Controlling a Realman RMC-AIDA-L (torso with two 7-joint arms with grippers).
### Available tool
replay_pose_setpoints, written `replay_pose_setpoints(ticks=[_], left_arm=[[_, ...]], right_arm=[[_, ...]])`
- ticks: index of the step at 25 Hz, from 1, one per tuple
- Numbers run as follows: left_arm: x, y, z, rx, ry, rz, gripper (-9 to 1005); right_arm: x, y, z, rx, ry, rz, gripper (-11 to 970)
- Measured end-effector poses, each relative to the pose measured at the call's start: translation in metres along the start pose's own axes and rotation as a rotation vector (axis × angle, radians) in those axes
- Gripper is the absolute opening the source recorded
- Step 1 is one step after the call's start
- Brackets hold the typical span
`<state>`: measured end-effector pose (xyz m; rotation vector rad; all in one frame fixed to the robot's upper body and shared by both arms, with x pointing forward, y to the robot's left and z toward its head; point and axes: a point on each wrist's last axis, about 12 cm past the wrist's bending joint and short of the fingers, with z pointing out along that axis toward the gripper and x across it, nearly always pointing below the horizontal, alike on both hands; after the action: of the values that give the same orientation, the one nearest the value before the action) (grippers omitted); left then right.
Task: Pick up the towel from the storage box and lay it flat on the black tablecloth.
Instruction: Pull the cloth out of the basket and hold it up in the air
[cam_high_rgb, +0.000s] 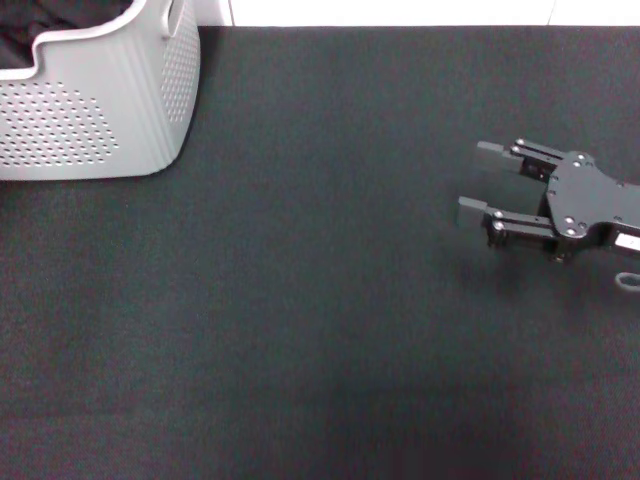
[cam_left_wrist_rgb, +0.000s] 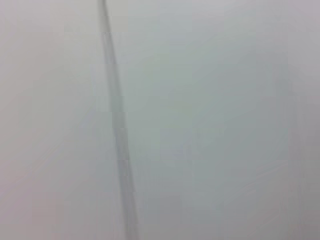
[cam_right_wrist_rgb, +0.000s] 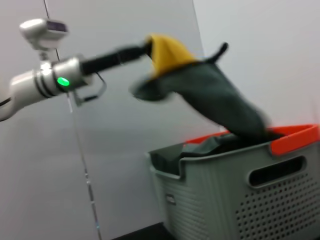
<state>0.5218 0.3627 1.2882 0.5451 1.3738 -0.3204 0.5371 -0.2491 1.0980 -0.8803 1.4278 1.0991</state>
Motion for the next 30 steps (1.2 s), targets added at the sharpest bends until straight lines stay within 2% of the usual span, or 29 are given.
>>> replay_pose_setpoints(ticks=[4, 7, 9, 10, 11, 14, 18, 23, 30], left_arm=[[-0.012, -0.015, -0.011, 0.145, -0.203, -0.032, 15], [-0.016, -0.024, -0.015, 0.249, -0.271, -0.059, 15], [-0.016, -0.024, -0.015, 0.249, -0.271, -0.059, 16], [-0.016, -0.028, -0.014, 0.295, -0.281, -0.065, 16], [-0.010, -0.039, -0.012, 0.400, -0.257, -0.065, 16], [-0.001, -0.047, -0.009, 0.486, -0.221, -0.084, 15], [0.018, -0.055, 0.003, 0.616, -0.153, -0.140, 15], [0.041, -0.056, 0.017, 0.652, -0.147, -0.215, 16], [0.047, -0.059, 0.025, 0.635, -0.201, -0.216, 15]], right_arm=[[0.004, 0.001, 0.007, 0.035, -0.021, -0.069, 796], [0.004, 0.001, 0.015, 0.046, -0.020, -0.173, 795], [0.000, 0.002, 0.022, 0.024, -0.017, -0.251, 794], [-0.004, 0.003, 0.026, 0.001, -0.017, -0.292, 794], [-0.009, 0.004, 0.030, -0.020, -0.019, -0.323, 794], [-0.025, 0.009, 0.037, -0.077, -0.024, -0.404, 782], [-0.046, 0.012, 0.034, -0.126, -0.013, -0.432, 736], [-0.050, 0.016, 0.027, -0.137, 0.009, -0.416, 725], [-0.035, 0.019, 0.034, -0.149, 0.040, -0.392, 724]])
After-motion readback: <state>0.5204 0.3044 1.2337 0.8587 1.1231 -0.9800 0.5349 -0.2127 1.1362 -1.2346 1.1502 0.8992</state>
